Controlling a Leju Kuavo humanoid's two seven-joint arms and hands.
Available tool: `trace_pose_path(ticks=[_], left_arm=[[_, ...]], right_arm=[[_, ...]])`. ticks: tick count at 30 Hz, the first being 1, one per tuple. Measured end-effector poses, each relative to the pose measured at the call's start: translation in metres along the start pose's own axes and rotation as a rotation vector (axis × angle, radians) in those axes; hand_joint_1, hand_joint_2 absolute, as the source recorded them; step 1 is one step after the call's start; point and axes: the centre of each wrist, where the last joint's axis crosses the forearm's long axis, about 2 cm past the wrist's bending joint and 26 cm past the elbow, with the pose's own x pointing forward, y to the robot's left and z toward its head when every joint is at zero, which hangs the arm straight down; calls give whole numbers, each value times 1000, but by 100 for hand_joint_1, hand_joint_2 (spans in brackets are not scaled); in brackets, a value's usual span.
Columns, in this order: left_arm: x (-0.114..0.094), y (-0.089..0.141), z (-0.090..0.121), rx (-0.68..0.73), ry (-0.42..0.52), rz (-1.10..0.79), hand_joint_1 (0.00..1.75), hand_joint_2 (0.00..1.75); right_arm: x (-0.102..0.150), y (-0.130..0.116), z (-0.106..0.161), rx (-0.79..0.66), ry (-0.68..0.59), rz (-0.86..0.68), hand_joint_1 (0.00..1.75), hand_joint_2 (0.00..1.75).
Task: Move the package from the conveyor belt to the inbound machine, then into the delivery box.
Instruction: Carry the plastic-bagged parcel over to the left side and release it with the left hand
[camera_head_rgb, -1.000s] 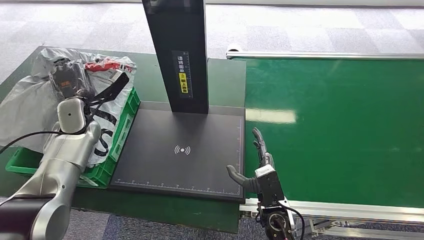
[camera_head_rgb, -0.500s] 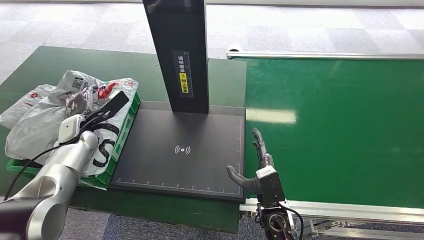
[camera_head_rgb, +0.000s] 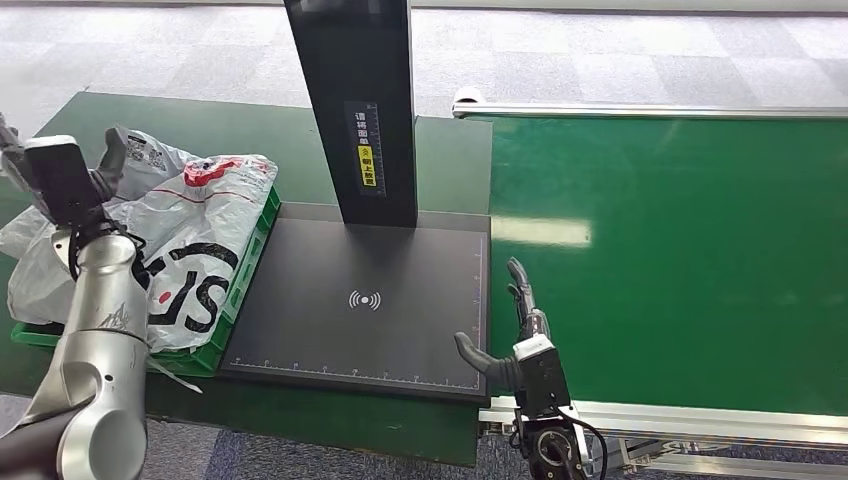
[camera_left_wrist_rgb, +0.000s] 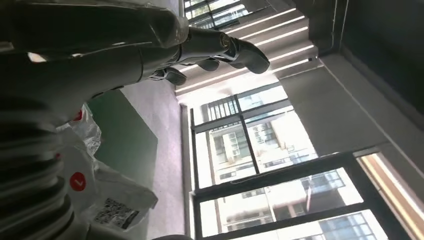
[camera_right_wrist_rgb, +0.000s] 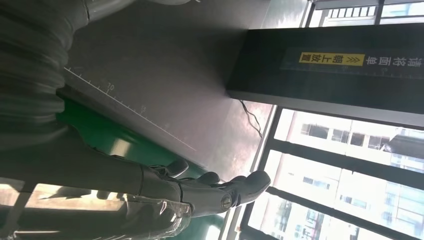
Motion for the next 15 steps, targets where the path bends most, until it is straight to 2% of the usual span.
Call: trace_pose_path(ticks=[4,7,10,15], left_arm=[[22,0,7,68,-8,207,0,175],[36,-1,33,-21,5,403,0,175],[45,0,76,-153,29,572,0,175],[51,9,176,-306,139,680,0,175]], right_arm=[[2,0,-3,-6,-7,1,0,175],[2,-1,-5,-10,-10,4,0,175],[2,-2,-6,-13,-8,8,0,175],[-2,-5,-4,-13,25,9,0,175]])
